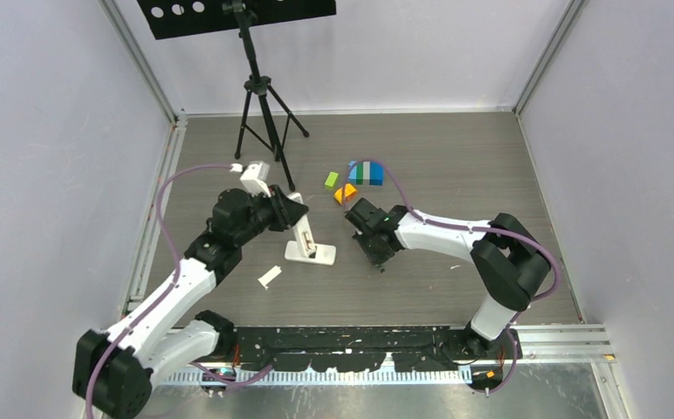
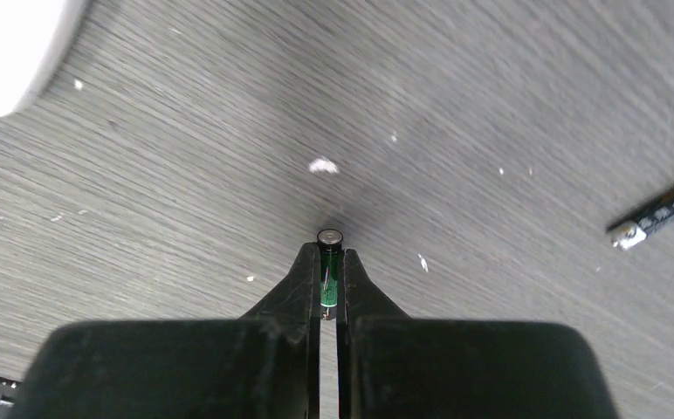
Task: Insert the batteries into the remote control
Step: Adjust the battery at the center of the board.
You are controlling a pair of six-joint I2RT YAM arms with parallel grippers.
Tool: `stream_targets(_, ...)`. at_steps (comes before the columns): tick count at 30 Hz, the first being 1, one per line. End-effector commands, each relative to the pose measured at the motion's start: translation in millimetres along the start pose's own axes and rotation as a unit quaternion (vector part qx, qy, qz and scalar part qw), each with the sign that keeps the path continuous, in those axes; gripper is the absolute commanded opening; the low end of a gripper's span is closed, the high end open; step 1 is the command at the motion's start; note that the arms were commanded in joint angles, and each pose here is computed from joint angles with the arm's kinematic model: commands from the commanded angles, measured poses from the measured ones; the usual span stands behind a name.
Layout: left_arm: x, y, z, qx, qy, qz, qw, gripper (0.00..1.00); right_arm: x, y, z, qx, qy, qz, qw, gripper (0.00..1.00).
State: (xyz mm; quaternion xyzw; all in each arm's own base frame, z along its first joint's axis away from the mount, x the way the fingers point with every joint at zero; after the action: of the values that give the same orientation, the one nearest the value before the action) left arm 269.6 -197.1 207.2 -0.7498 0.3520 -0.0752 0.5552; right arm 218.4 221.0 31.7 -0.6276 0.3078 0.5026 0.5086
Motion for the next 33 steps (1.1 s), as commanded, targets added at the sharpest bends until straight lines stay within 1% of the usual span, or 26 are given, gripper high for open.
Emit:
stream_targets(1, -35, -14, 51, 0.011, -0.177, -0.021, 0.984, 0.0, -4, -23, 5, -0.089, 0.021, -0.028, 0.995, 0.0)
stream_targets(4, -45, -16, 51, 0.011, -0.183, -0.032, 0.982, 0.0, -3, -23, 6, -0.106, 0.025, -0.018, 0.994, 0.01)
stream_targets(7, -48, -17, 51, 0.014, -0.185, -0.036, 0.982, 0.0, -3, -20, 8, -0.115, 0.021, -0.01, 0.993, 0.07)
stream_targets(12, -45, -20, 48, 0.022, -0.177, -0.03, 0.984, 0.0, -4, -18, 7, -0.113, 0.031, 0.006, 0.993, 0.22)
stream_targets(16, -41, -23, 40, 0.027, -0.153, -0.025, 0.987, 0.0, -17, -27, 11, -0.089, 0.02, -0.021, 0.996, 0.45)
stream_targets(18, -38, -21, 32, 0.036, -0.128, -0.015, 0.991, 0.0, -29, -36, 14, -0.065, 0.014, -0.046, 0.997, 0.49)
stream_targets(21, -36, -14, 23, 0.038, -0.1, 0.004, 0.994, 0.0, -45, -47, 18, -0.011, 0.005, -0.078, 0.997, 0.5)
stream_targets(25, -37, -7, 22, 0.034, -0.095, 0.019, 0.995, 0.0, -60, -58, 26, 0.12, -0.004, -0.106, 0.987, 0.5)
stream_targets(27, -39, -4, 22, 0.032, -0.094, 0.023, 0.995, 0.0, -64, -62, 22, 0.21, 0.006, -0.12, 0.97, 0.49)
stream_targets(29, -42, -4, 20, 0.031, -0.088, 0.019, 0.995, 0.0, -61, -59, 14, 0.306, 0.013, -0.119, 0.944, 0.47)
stream_targets(31, -44, -5, 17, 0.032, -0.081, 0.009, 0.996, 0.0, -53, -54, 1, 0.405, 0.021, -0.116, 0.907, 0.46)
stream_targets(33, -47, -6, 16, 0.031, -0.078, 0.001, 0.996, 0.0, -45, -51, -18, 0.507, 0.026, -0.107, 0.855, 0.44)
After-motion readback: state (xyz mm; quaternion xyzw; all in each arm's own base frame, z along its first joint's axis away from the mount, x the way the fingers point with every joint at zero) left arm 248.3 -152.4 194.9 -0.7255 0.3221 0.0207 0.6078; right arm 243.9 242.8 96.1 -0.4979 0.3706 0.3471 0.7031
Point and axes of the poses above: each gripper's point midway between its finger pads, its own x axis out along the fingers, its own z axis along the line the jaws close on, y = z × x, the point moved 1 cm from there along -x, back along the fingers, and after that the axes turned 13 degrees about x, right-handed, at the moved point
